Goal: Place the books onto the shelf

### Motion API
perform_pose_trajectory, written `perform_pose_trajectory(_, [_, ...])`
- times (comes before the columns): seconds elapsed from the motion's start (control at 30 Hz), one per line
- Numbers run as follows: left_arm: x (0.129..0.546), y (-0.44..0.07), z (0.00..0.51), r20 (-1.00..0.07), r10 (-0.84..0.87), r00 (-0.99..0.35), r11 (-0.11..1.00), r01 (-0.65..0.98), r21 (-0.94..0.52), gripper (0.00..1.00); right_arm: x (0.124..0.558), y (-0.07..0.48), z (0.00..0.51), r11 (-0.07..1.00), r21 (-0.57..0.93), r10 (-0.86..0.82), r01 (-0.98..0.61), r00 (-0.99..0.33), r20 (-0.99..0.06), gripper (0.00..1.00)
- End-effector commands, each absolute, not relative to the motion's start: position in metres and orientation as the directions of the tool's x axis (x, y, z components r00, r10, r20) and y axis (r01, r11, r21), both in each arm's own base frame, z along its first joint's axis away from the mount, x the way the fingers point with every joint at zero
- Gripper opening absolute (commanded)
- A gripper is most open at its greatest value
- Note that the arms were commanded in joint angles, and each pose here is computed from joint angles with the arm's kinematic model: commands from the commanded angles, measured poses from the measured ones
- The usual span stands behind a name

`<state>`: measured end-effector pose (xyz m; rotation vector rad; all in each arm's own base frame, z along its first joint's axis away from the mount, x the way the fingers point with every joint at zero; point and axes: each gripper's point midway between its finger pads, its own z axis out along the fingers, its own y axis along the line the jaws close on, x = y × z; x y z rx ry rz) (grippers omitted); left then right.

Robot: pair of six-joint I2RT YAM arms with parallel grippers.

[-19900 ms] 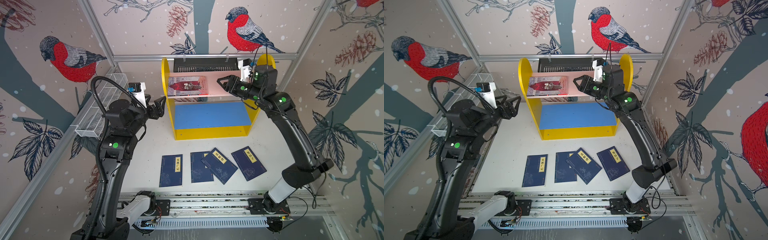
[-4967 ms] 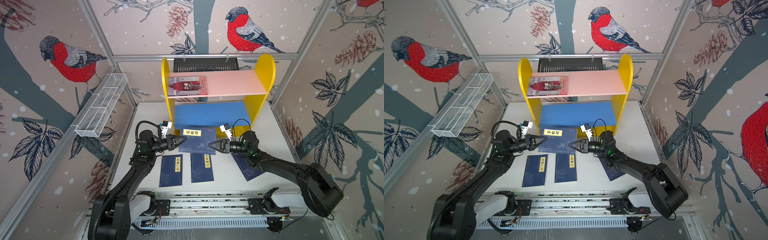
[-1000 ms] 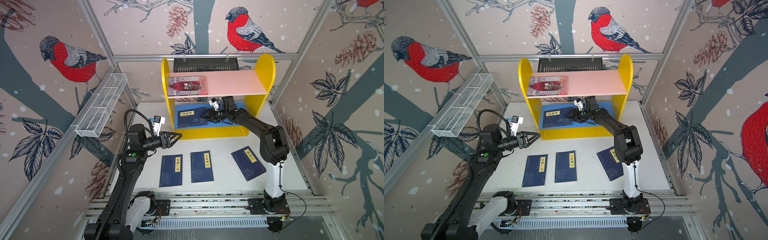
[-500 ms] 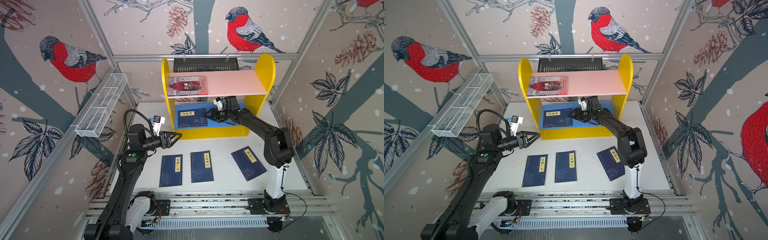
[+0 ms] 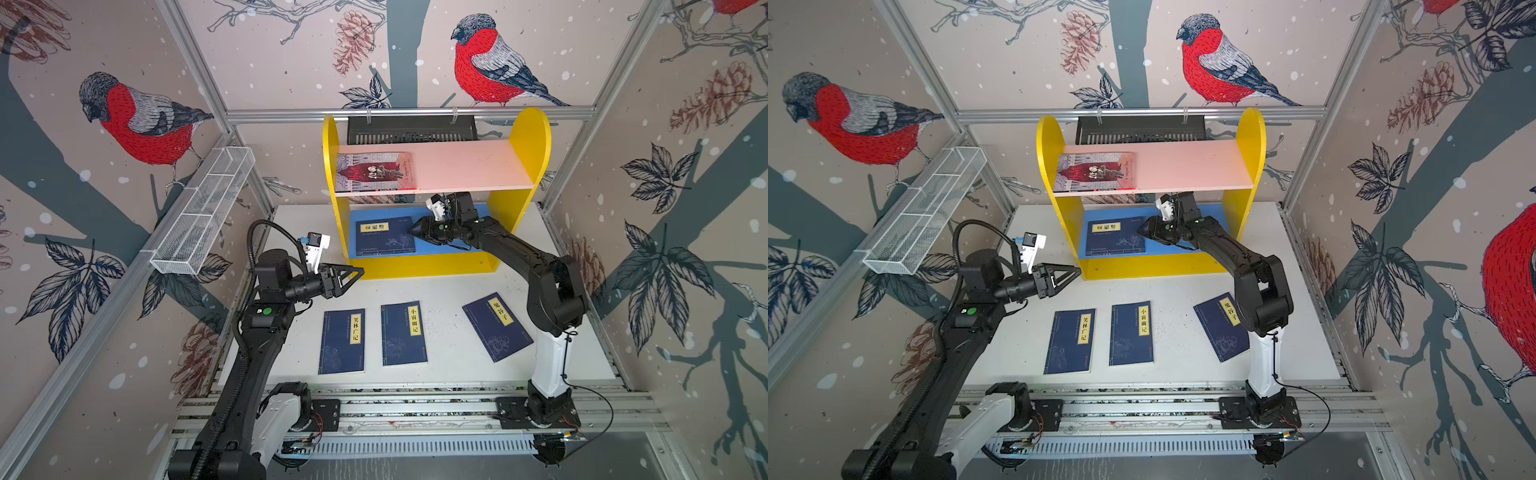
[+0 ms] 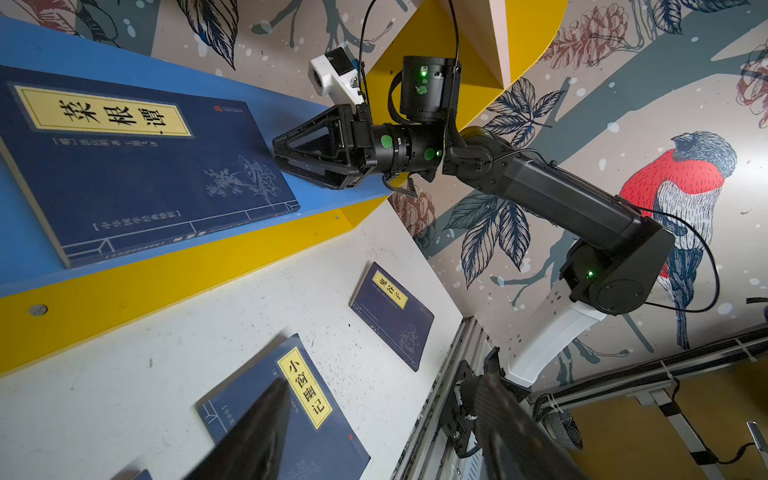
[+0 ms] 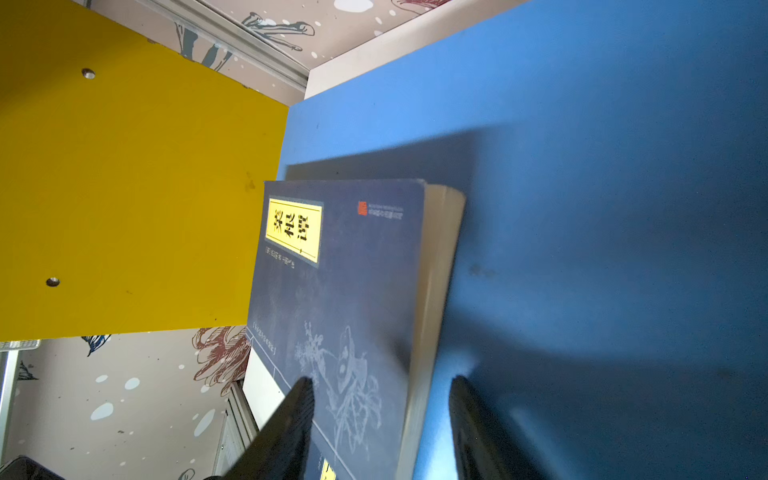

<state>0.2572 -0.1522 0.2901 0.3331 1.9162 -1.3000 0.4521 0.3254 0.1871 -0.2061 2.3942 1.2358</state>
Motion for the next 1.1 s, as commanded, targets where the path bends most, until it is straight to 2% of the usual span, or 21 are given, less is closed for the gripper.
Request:
perform_pose_trajectory(0.0, [0.256, -0.153, 0.296, -0.750, -0.193, -0.633, 0.433, 0.631, -0.644, 0.71, 0.448, 0.326, 0.177, 0.604, 0.738, 0.049, -0.299, -0.911, -0.409, 0.55])
perform_pose_trajectory(1.07, [0.254, -0.154, 0.297, -0.744, -0.200, -0.638, 0.412, 0.634, -0.654, 0.72, 0.445, 0.342, 0.180, 0.588, 0.748, 0.039, -0.307, -0.913, -0.405, 0.54])
